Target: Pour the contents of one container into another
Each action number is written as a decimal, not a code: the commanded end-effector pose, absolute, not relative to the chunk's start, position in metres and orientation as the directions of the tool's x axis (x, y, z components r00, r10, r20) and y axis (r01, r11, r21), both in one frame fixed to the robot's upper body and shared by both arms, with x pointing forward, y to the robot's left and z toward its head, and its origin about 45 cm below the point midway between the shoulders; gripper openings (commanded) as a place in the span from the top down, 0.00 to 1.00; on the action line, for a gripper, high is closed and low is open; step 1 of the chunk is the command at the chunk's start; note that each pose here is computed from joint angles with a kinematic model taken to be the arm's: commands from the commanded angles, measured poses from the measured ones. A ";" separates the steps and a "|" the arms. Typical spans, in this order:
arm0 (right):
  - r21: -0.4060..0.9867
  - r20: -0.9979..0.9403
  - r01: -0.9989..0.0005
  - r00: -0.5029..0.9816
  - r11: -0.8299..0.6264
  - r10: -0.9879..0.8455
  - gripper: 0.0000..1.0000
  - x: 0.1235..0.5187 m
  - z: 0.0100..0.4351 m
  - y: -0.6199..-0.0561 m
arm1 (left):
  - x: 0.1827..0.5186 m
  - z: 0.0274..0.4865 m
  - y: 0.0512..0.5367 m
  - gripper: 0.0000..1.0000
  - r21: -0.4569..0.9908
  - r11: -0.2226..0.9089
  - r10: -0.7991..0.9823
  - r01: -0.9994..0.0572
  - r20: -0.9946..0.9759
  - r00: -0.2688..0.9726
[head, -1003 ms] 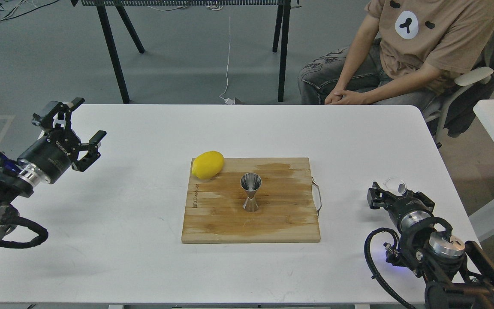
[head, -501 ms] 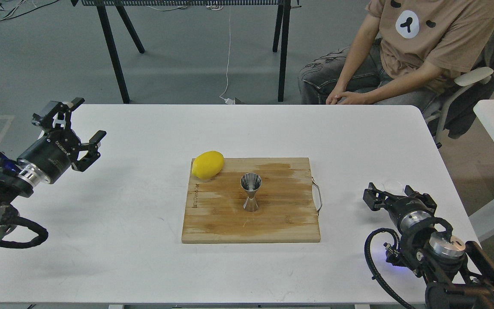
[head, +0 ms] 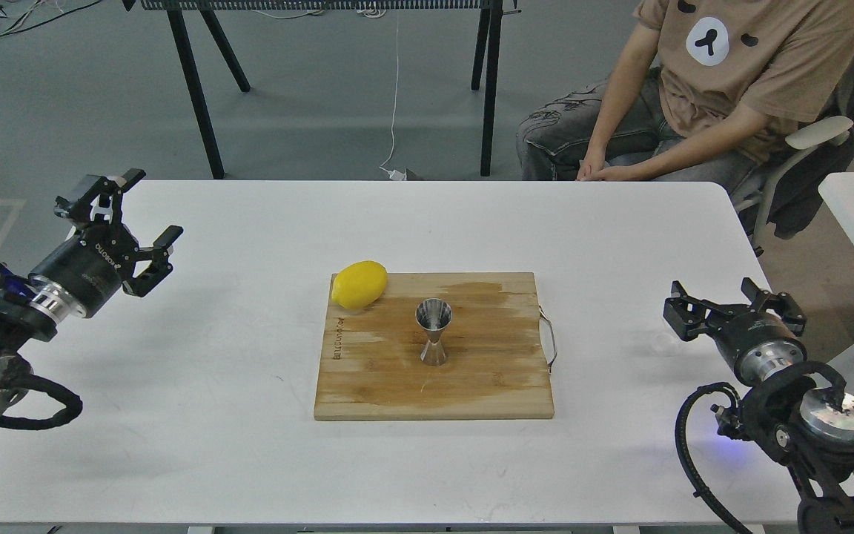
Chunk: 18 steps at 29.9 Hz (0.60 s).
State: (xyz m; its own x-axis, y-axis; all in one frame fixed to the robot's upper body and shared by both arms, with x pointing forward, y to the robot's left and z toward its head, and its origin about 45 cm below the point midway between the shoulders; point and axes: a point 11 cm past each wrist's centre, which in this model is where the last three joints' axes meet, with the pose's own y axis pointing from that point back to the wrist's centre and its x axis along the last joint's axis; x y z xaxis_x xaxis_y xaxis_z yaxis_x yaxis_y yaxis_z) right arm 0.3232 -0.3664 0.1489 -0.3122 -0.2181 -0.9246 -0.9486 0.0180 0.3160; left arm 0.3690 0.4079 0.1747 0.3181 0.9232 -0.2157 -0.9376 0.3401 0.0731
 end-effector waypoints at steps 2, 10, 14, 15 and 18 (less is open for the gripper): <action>0.055 -0.886 -0.991 0.008 -0.121 -0.463 0.02 0.353 0.199 -0.379 | 0.369 0.174 0.407 0.02 0.073 0.340 0.923 -0.937 -0.218 0.318; -0.048 -0.851 -0.988 0.118 -0.149 -0.512 0.02 0.384 0.199 -0.414 | 0.369 0.174 0.406 0.02 0.070 0.340 0.922 -0.938 -0.223 0.317; -0.018 -0.856 -0.990 0.088 -0.142 -0.510 0.01 0.387 0.187 -0.410 | 0.370 0.173 0.404 0.02 0.067 0.340 0.920 -0.938 -0.233 0.316; -0.019 -0.858 -0.989 0.090 -0.144 -0.505 0.01 0.388 0.186 -0.407 | 0.369 0.172 0.404 0.02 0.068 0.339 0.920 -0.938 -0.233 0.316; -0.032 -0.879 -0.989 0.096 -0.144 -0.467 0.01 0.389 0.181 -0.395 | 0.369 0.172 0.404 0.02 0.068 0.338 0.920 -0.939 -0.235 0.314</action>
State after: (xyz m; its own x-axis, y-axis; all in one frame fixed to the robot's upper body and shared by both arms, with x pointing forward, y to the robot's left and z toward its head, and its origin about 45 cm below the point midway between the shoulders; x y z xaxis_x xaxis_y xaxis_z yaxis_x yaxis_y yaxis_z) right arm 0.3878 -0.4056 0.1857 0.0925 -0.4982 -0.8621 -0.9894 -0.1437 -0.0231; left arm 0.3696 0.4040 0.1726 0.3158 0.9197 -0.2335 -0.9383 0.3392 0.0670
